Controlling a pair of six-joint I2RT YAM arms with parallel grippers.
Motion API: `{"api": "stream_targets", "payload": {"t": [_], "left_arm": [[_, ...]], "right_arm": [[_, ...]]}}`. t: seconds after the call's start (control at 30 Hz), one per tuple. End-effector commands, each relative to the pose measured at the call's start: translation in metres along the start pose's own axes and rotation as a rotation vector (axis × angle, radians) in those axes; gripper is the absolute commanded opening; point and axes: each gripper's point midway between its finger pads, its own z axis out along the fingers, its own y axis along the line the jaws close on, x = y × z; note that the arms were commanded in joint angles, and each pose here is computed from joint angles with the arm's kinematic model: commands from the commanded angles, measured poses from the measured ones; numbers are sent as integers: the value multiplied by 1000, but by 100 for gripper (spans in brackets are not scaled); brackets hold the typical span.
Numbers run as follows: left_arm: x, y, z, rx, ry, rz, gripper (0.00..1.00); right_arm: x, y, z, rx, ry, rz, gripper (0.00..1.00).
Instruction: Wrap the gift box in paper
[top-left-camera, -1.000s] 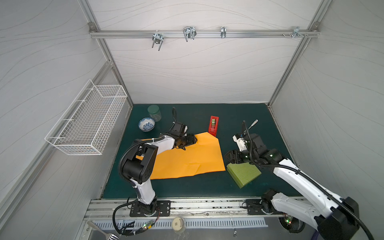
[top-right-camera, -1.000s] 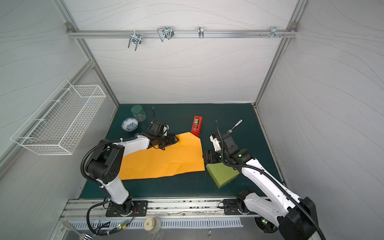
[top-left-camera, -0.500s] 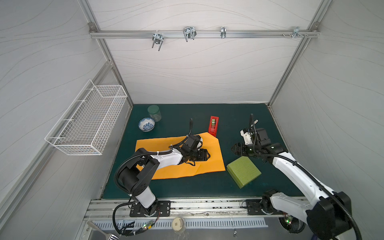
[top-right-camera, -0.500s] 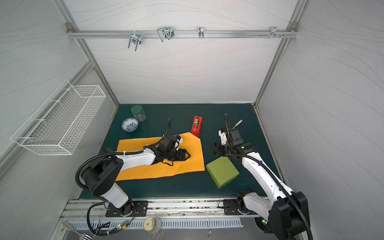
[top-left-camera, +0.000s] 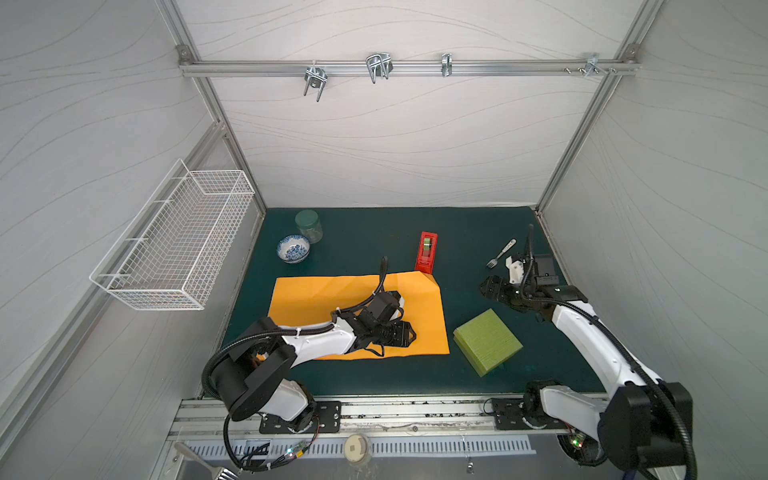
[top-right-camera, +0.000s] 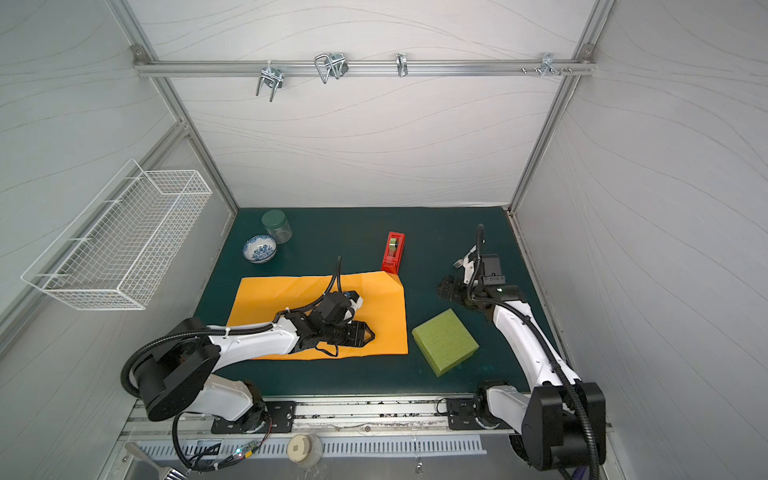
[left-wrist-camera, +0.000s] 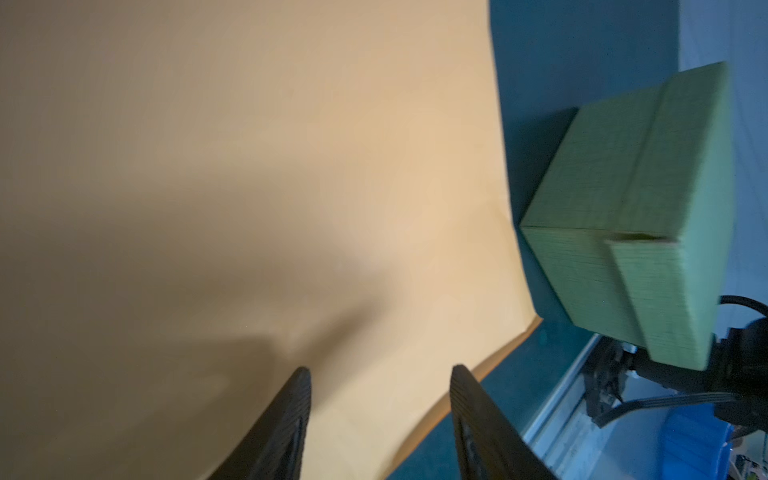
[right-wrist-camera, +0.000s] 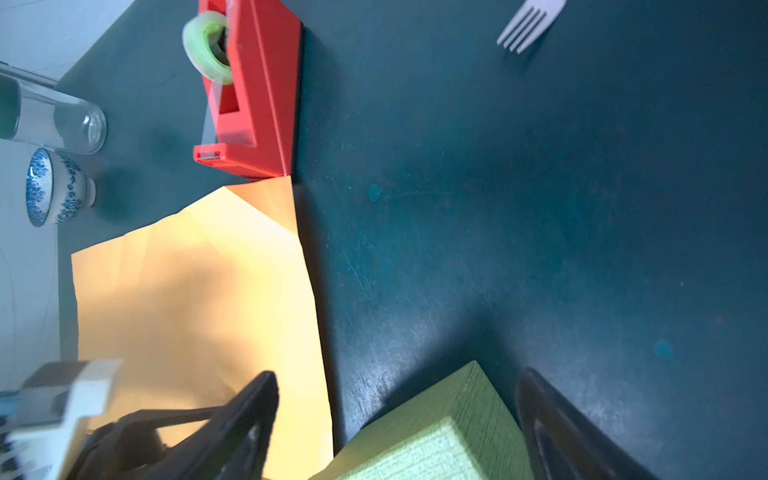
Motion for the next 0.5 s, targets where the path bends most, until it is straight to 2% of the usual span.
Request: {"api": "stream_targets", "payload": {"t": [0.0, 0.1, 0.2, 0.3, 0.47], "left_arm": [[-24, -59, -19, 141, -86, 19, 62], [-20, -104, -13, 242, -55, 29, 66], [-15, -134, 4, 317, -4, 12, 68], [-11, -158, 23, 375, 51, -13, 69], [-9, -182, 52, 423, 107, -53, 69]], "right_arm": [[17, -11, -2, 28, 35, 32, 95], [25, -20, -2, 29, 46, 72, 97], [29, -20, 0, -37, 61, 152, 98], [33, -20, 0, -92, 84, 209, 98], [42, -27, -1, -103, 97, 242, 98]]}}
